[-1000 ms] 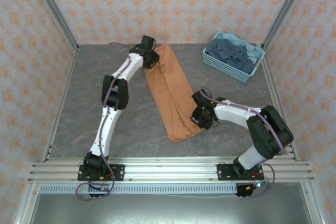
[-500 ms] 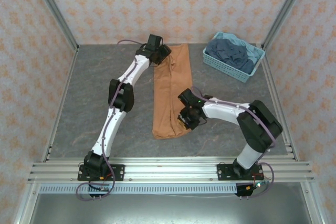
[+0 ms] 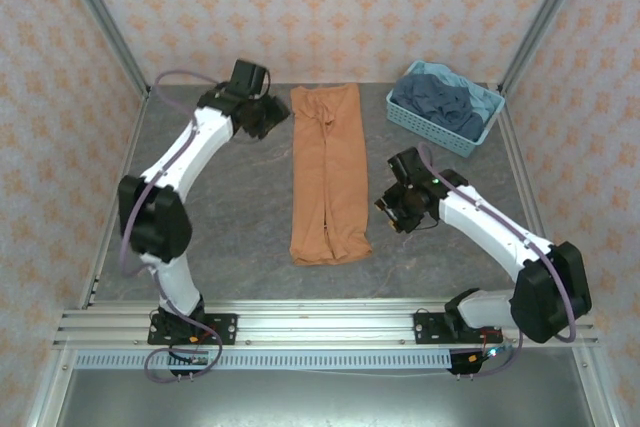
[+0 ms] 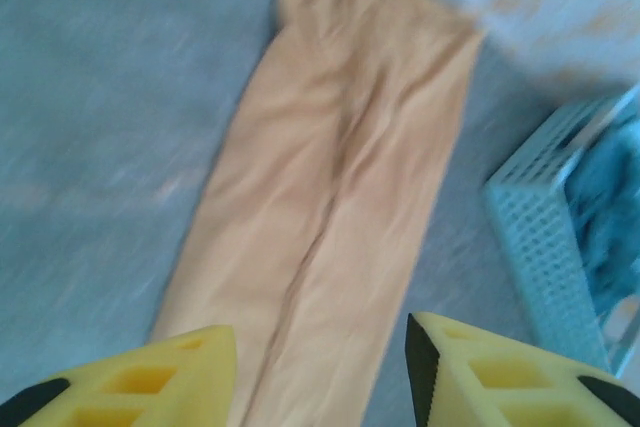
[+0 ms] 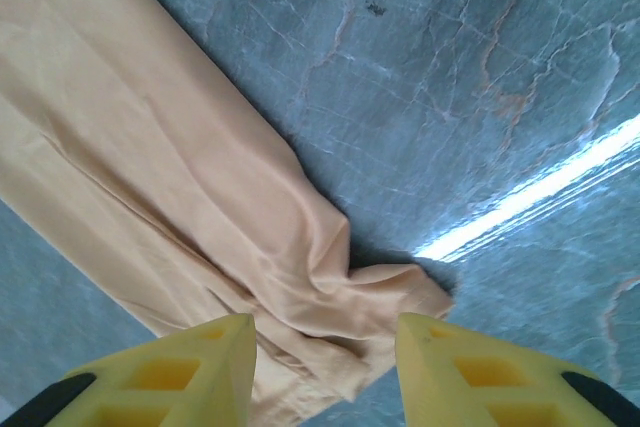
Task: Fold and stack the t-shirts
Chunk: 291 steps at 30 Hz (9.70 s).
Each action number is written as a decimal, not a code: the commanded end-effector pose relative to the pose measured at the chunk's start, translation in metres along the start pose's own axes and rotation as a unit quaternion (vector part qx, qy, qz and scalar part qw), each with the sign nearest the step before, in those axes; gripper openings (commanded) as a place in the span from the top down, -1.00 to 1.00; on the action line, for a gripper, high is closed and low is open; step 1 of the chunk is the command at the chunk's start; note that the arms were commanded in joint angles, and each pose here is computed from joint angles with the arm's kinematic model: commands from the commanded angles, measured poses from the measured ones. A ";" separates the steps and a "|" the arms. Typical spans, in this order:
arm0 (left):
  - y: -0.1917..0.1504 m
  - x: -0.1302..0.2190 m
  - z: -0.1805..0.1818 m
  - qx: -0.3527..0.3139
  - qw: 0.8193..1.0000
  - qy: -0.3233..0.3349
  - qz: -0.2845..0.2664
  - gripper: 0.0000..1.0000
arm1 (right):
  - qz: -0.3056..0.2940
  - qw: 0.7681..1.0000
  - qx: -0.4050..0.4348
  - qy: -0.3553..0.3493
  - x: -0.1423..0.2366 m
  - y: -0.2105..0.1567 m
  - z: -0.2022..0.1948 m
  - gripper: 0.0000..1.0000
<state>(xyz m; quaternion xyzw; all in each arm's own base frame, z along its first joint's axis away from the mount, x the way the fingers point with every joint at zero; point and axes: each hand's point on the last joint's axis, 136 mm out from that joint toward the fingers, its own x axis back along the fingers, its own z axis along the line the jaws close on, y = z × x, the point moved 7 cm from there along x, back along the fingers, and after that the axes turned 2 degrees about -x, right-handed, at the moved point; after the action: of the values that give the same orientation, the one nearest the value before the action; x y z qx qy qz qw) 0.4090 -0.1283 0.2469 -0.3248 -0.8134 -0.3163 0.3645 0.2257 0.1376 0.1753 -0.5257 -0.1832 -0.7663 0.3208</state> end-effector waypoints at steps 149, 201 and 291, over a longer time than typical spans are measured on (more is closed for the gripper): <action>-0.133 0.009 0.013 -0.055 0.991 0.013 0.121 1.00 | 0.022 0.985 0.171 -0.029 0.003 0.000 0.089 1.00; -0.119 -0.090 0.069 0.212 0.971 -0.037 0.104 -0.30 | 0.062 0.996 0.063 0.007 -0.104 0.034 0.058 -0.19; -0.014 -0.058 0.056 0.143 0.983 0.077 0.084 -0.21 | 0.016 0.996 0.089 0.013 -0.069 0.076 0.189 -0.05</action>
<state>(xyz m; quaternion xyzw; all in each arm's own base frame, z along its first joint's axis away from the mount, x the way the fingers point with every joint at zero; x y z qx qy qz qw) 0.4088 -0.1195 0.1423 -0.3175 -0.7949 -0.1413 0.4974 0.4174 0.2240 0.1595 -0.5128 -0.1926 -0.7378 0.3944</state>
